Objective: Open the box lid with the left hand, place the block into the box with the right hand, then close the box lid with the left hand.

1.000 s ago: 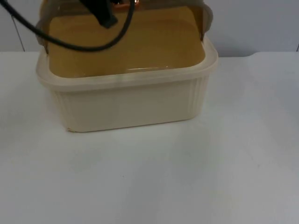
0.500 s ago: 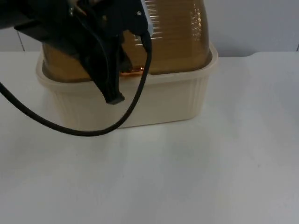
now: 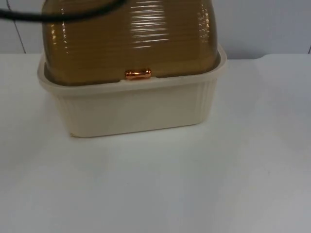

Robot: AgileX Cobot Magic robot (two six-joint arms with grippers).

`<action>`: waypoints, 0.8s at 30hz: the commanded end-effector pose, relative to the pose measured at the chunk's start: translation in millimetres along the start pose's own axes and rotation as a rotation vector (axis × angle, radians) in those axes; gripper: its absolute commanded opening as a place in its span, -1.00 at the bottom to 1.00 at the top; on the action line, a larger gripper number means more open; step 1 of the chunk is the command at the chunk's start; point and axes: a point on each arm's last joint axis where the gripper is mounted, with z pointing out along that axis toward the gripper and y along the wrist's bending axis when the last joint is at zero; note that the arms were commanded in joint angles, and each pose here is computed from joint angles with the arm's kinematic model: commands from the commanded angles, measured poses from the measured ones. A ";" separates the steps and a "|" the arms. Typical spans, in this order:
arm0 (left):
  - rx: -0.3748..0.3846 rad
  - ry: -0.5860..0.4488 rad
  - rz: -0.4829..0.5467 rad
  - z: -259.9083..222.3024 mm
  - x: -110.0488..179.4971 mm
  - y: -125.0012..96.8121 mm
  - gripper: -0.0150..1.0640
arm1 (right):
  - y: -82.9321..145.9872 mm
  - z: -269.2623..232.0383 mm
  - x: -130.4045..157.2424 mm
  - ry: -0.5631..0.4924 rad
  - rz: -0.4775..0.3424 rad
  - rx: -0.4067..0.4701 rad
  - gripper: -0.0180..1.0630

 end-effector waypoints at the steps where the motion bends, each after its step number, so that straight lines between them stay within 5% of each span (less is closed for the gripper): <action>1: -0.021 -0.025 -0.084 -11.4 -3.7 6.6 -0.98 | 0.6 -2.2 -1.2 -0.010 0.001 -0.004 0.94; 6: -0.279 -0.127 -0.248 -71.2 -7.9 69.6 -0.98 | 0.5 -2.2 -1.2 -0.010 0.003 -0.004 0.94; 7: -0.279 -0.127 -0.248 -71.2 -7.9 69.6 -0.98 | 0.5 -2.2 -1.2 -0.010 0.003 -0.004 0.94; 11: -0.541 -0.209 -0.453 -131.4 3.8 119.3 -0.98 | 0.5 -2.2 -1.2 -0.010 0.006 -0.004 0.94; 13: -0.583 -0.184 -0.471 -147.0 9.0 129.7 -0.98 | 0.5 -2.2 -1.2 -0.010 0.006 -0.004 0.94; 17: -0.587 -0.191 -0.571 -162.8 5.7 139.3 -0.98 | 0.6 -2.2 -1.2 -0.010 0.009 -0.005 0.94; 19: -0.513 -0.141 -0.623 -163.5 -1.6 143.2 -0.98 | 0.6 -2.2 -1.2 -0.010 0.009 -0.005 0.94; 21: -0.396 0.031 -0.575 -162.5 -10.2 148.2 -0.98 | 0.6 -2.2 -1.2 -0.010 0.009 -0.005 0.94; 24: -0.393 0.105 -0.511 -162.2 -19.9 158.2 -0.98 | 0.6 -2.2 -1.2 -0.010 0.009 -0.005 0.94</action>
